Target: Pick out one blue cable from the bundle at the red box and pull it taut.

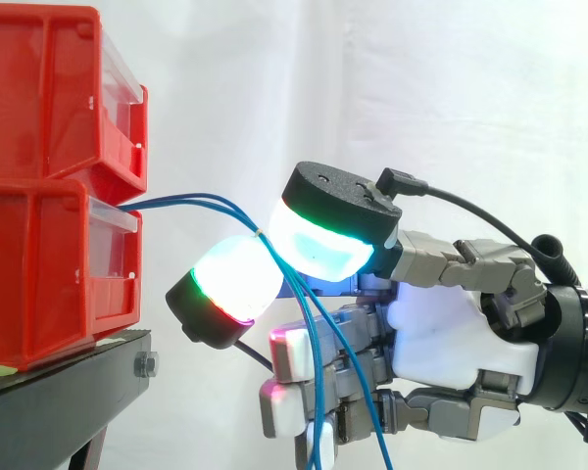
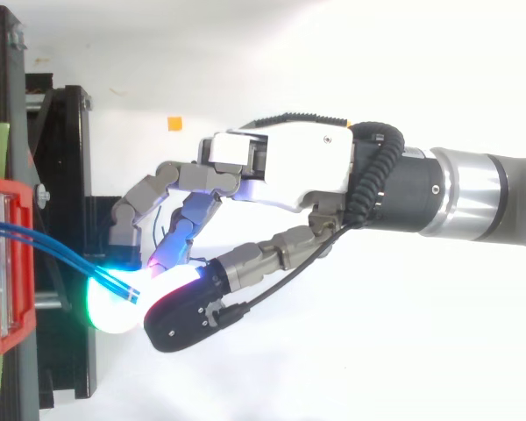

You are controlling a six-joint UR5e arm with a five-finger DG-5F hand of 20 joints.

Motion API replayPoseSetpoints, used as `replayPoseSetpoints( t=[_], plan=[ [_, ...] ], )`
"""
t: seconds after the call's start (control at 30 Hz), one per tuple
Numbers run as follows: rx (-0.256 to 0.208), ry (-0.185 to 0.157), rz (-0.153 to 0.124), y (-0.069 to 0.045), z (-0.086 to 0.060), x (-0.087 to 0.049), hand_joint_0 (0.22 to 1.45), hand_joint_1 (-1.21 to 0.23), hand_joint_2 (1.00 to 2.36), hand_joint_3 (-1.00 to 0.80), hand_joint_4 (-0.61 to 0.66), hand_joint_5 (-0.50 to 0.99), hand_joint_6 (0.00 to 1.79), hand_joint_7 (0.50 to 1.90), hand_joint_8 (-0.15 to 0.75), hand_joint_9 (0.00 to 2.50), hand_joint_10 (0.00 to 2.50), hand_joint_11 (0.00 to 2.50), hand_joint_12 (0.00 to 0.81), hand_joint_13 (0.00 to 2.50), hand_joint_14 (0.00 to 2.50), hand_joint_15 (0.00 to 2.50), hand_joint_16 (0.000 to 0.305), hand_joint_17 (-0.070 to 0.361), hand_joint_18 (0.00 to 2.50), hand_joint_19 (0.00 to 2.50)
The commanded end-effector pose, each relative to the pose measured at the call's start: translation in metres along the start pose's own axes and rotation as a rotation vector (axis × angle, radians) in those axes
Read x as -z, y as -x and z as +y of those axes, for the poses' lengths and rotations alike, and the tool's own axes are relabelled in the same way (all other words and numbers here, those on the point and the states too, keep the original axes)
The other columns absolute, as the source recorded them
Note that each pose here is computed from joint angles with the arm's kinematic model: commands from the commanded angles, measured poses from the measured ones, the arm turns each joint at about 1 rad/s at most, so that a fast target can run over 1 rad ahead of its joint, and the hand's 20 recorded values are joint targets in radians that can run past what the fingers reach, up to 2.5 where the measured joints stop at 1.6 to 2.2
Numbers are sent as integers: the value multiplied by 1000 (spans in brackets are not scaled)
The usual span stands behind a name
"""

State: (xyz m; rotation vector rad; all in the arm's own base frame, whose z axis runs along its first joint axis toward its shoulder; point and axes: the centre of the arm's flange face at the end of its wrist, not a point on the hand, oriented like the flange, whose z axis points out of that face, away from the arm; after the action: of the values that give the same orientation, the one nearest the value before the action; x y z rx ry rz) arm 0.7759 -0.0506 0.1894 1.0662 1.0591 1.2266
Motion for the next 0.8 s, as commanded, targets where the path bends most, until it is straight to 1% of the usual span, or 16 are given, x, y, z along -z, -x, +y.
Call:
replayPoseSetpoints(
  t=[0.0,0.13,0.3,0.37,0.57,0.63,0.77],
  plan=[
    [-11,-3,1,4,0,0,652,-705,1017,-231,-53,-177,950,770,331,1134,24,684,381,1087,22,611,49,111,904,712],
    [-16,-7,6,9,-1,1,657,-700,1017,-256,-46,-182,949,764,334,1200,23,785,384,1129,23,662,49,111,907,712],
    [-23,-11,11,14,-1,2,660,-695,1016,-271,-36,-186,949,753,332,1234,26,857,386,1160,22,690,50,112,915,721],
    [-25,-14,17,16,-2,2,660,-692,1016,-271,-34,-186,949,755,332,1239,24,862,387,1162,22,706,49,111,916,729],
    [-28,-15,24,21,-2,3,663,-682,1016,-280,-32,-190,951,751,299,1269,26,964,381,1275,25,899,50,112,922,760],
    [-27,-17,27,23,-2,3,665,-679,1017,-286,-32,-192,952,738,298,1248,23,955,373,1326,25,986,50,112,923,768],
    [-26,-23,33,25,-3,4,666,-676,1016,-285,-26,-193,953,741,307,1165,21,856,366,1351,24,992,50,112,927,768]
  ],
)
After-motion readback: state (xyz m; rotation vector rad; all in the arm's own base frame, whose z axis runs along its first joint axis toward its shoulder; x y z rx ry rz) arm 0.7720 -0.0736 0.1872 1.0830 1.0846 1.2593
